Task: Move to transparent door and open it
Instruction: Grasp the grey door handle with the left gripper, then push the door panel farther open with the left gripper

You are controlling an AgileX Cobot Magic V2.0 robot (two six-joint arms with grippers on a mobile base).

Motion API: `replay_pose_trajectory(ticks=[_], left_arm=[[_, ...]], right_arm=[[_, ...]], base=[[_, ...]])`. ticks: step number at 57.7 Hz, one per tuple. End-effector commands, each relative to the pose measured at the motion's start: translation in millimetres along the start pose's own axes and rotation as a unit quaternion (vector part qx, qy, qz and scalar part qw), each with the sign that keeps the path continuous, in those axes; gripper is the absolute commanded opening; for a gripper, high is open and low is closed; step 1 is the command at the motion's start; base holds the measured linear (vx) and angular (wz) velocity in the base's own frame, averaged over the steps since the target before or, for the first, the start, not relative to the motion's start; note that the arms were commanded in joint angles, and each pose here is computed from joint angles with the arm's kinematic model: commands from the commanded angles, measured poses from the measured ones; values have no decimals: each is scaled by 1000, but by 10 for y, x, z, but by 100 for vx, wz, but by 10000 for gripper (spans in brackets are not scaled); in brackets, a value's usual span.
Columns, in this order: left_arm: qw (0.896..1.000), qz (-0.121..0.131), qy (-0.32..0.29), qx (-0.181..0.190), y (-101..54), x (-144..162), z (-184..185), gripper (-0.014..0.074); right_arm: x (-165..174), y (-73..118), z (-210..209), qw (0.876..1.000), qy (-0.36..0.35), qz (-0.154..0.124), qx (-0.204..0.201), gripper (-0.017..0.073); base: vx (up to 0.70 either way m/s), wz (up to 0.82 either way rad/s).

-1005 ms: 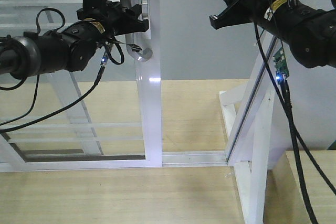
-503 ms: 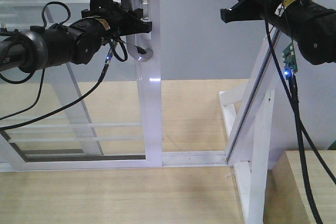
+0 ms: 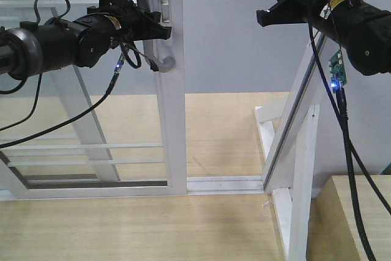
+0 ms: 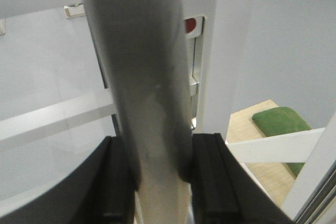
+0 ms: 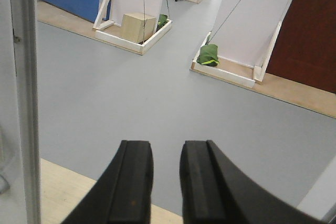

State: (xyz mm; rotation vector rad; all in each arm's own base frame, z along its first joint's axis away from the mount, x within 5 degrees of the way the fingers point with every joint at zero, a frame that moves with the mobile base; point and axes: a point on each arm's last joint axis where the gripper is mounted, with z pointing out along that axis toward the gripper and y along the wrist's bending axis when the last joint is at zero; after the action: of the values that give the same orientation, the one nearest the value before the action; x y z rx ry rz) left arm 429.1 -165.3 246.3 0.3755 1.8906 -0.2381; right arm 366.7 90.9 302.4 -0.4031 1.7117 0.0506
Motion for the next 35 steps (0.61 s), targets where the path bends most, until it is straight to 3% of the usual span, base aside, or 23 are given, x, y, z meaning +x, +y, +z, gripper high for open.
replay_pose_trajectory(ticks=[1, 35], left_arm=[[995, -7, -102, -17, 158, -566, -345, 194], [992, -14, -103, -67, 573, -772, -664, 204]], right_arm=[[-325, -79, -129, 997, -79, -2, 15, 246], [-325, -79, -129, 997, -79, -1, 15, 246]], base=[[0, 0], [0, 0]])
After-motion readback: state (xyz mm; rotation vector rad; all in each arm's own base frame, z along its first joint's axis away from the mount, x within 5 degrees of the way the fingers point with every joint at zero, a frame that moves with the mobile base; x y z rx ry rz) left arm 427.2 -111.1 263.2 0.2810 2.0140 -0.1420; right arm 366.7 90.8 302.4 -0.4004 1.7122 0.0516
